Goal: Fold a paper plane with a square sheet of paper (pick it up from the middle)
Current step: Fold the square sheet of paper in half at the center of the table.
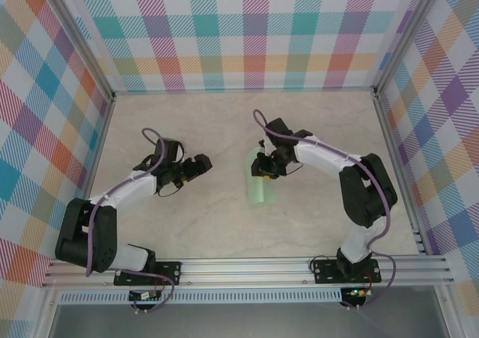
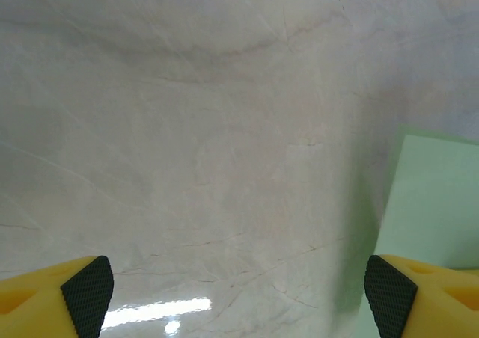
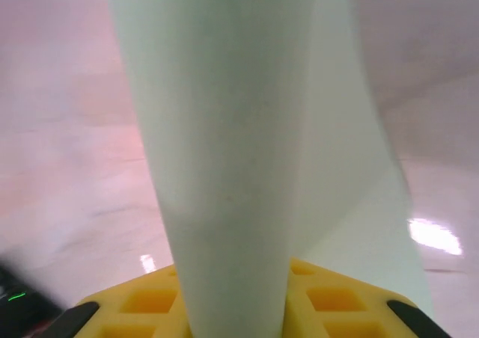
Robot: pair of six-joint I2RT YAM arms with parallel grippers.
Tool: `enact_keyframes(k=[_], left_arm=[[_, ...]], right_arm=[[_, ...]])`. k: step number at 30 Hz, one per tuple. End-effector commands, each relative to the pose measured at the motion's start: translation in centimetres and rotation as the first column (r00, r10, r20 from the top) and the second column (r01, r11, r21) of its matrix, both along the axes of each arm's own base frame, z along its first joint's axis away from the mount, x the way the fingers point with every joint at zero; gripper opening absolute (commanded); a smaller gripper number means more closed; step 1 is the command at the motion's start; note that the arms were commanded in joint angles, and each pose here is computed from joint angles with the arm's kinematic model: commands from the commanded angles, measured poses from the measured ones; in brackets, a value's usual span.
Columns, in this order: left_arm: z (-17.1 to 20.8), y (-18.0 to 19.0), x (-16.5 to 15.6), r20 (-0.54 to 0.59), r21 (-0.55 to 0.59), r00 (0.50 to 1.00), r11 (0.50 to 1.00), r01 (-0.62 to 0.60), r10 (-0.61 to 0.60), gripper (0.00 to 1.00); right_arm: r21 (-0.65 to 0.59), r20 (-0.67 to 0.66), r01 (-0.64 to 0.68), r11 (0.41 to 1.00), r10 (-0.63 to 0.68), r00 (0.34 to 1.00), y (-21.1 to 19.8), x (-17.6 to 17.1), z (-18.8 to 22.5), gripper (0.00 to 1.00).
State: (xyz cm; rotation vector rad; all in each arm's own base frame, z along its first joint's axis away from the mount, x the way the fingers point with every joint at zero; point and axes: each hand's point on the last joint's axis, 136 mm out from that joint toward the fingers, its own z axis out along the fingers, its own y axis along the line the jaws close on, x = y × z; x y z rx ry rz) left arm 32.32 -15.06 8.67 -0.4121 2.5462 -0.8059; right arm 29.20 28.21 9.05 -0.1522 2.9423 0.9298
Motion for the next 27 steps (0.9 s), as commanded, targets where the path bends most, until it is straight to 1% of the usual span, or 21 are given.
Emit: enact_keyframes(k=[1,3,7,12,19,23,27], left_arm=[[0.5,-2.3,0.7,0.061,-0.073,0.998,0.997,0.0,0.005,0.89],[0.3,-3.3,0.4,0.071,-0.073,0.997,0.997,0.011,-0.006,0.88],[-0.3,-4.6,-0.1,0.075,-0.084,0.997,0.996,0.022,-0.016,0.86],[-1.4,-6.1,-0.7,0.048,-0.087,0.998,0.995,0.051,-0.047,0.84],[-2.0,-6.8,-1.1,0.043,-0.08,0.997,0.995,0.066,-0.063,0.84],[-2.0,-7.0,-1.2,0.045,-0.077,0.997,0.995,0.07,-0.067,0.84],[-2.3,-7.3,-1.2,0.038,-0.081,0.996,0.994,0.078,-0.075,0.84]], right_arm=[[0.296,-0.047,-0.038,0.954,0.054,0.997,3.5,-1.6,3.9,0.29],[0.309,-0.066,-0.031,0.951,0.054,0.996,3.5,-2.0,3.3,0.29],[0.259,-0.115,-0.01,0.966,0.041,0.993,2.7,-2.3,0.8,0.3],[0.07,-0.101,0.001,0.998,0.006,0.995,0.3,-1.8,-2.8,0.35],[-0.126,-0.076,0.026,0.992,-0.036,0.996,-2.6,-1.4,-5.8,0.49],[-0.199,-0.035,0.042,0.979,-0.05,0.998,-3.9,-1.1,-6.1,0.57],[-0.232,-0.033,0.064,0.971,-0.074,0.997,-4.5,-1.0,-6.5,0.59]])
